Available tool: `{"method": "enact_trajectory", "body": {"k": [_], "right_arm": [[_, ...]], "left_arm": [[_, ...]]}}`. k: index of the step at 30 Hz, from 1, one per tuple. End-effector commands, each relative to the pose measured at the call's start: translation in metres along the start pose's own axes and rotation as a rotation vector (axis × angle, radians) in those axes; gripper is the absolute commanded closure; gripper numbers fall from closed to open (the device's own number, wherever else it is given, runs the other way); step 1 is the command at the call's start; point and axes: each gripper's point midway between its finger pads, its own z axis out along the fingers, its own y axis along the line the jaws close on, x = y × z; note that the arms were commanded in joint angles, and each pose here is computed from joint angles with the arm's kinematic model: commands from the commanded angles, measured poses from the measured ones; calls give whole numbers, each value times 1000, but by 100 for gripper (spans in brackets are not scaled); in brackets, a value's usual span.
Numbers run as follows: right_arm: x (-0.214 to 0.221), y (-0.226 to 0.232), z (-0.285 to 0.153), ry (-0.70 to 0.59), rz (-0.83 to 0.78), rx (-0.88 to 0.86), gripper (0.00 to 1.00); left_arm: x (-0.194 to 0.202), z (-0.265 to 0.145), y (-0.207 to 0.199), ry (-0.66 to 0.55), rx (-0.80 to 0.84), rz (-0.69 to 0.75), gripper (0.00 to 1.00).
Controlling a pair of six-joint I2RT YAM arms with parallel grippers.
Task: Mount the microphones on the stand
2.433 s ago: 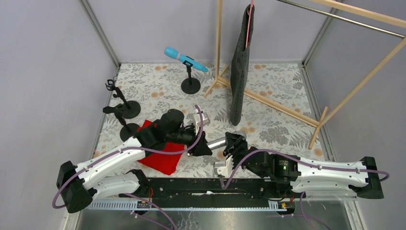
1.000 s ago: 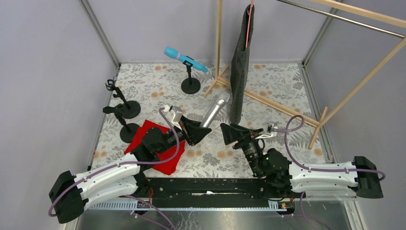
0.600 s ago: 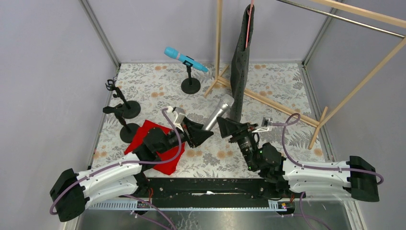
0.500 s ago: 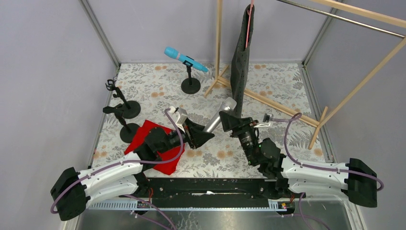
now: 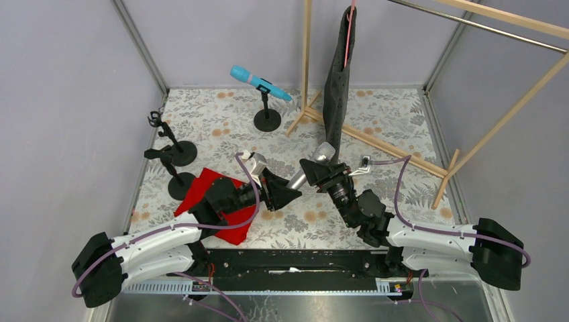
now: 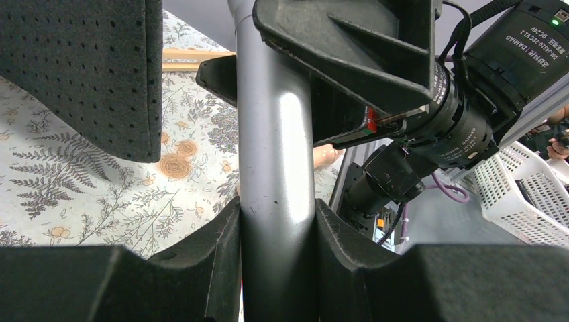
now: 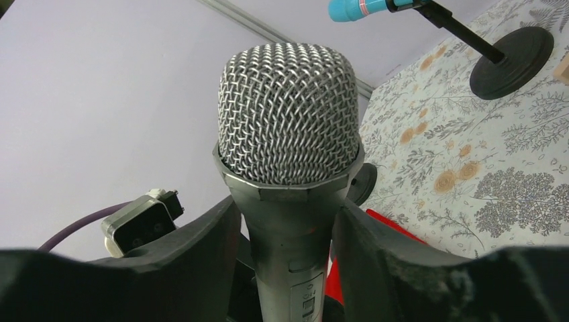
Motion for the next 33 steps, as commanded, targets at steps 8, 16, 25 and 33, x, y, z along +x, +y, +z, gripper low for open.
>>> {"method": "enact_trajectory", "body": {"k": [8,16,25,33], "right_arm": [[-12,7,-1,-44,47,-23,90],[-30,-4,-9,-104,-27,5,100],[-45,-24,-25,-149,-61,60,100],[-50,-35,-34,-149,-78,94,100]], "left_arm": [[-11,5,-2,-14,-6,7,100],[-14,-11,74,14,-488,-52,36],[-12,-98,153,-41,-1134,-50,17],[-28,-185,176,-190,-1678,-13,1]]}}
